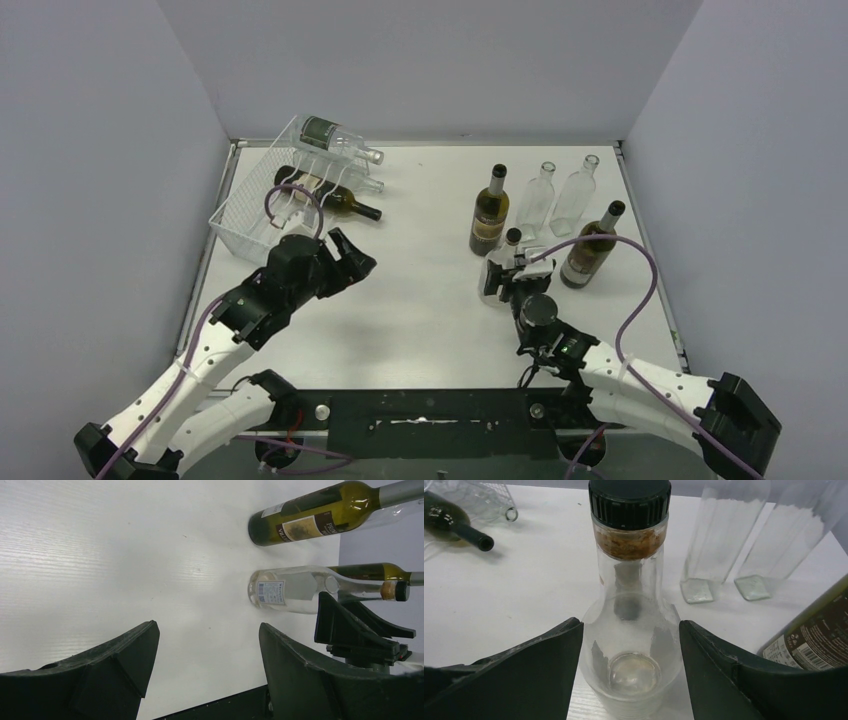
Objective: Take the wine bottle off the wine rack
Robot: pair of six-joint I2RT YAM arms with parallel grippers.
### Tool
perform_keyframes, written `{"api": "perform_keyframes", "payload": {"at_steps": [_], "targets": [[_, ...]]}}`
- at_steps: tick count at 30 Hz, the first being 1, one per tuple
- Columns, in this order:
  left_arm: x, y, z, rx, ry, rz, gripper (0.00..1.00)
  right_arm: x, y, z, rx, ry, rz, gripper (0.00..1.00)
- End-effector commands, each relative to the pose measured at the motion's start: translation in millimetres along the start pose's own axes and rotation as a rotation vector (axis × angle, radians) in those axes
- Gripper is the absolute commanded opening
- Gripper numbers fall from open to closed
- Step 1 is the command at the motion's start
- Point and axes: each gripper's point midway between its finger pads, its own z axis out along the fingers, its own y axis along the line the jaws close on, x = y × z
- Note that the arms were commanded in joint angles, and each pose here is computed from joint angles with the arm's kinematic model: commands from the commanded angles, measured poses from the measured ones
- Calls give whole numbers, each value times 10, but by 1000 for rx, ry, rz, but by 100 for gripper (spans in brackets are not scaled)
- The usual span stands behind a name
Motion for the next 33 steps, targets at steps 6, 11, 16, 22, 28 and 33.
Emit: {"api": "perform_keyframes", "payload": {"at_steps": [6,11,16,22,28,33], "targets": [[-124,-173,-101,85,-49,-31,73,184,-560,-31,289,63,-57,68],[-90,-163,-73,87,-38,-34,73,177,-447,-15,224,76,-60,68],[-98,-166,-52,86,-41,-32,73,50,-277,-70,169,98,-97,68],[-63,-132,-20,78,-33,-30,73,-82,-383,-204,214,151,-189,68],[-53,-144,-3,81,-26,-25,73,9,-584,-340,260,237,-313,68],[-56,-170,0,80,-16,-15,73,-28,-640,-402,259,231,-306,68]]}}
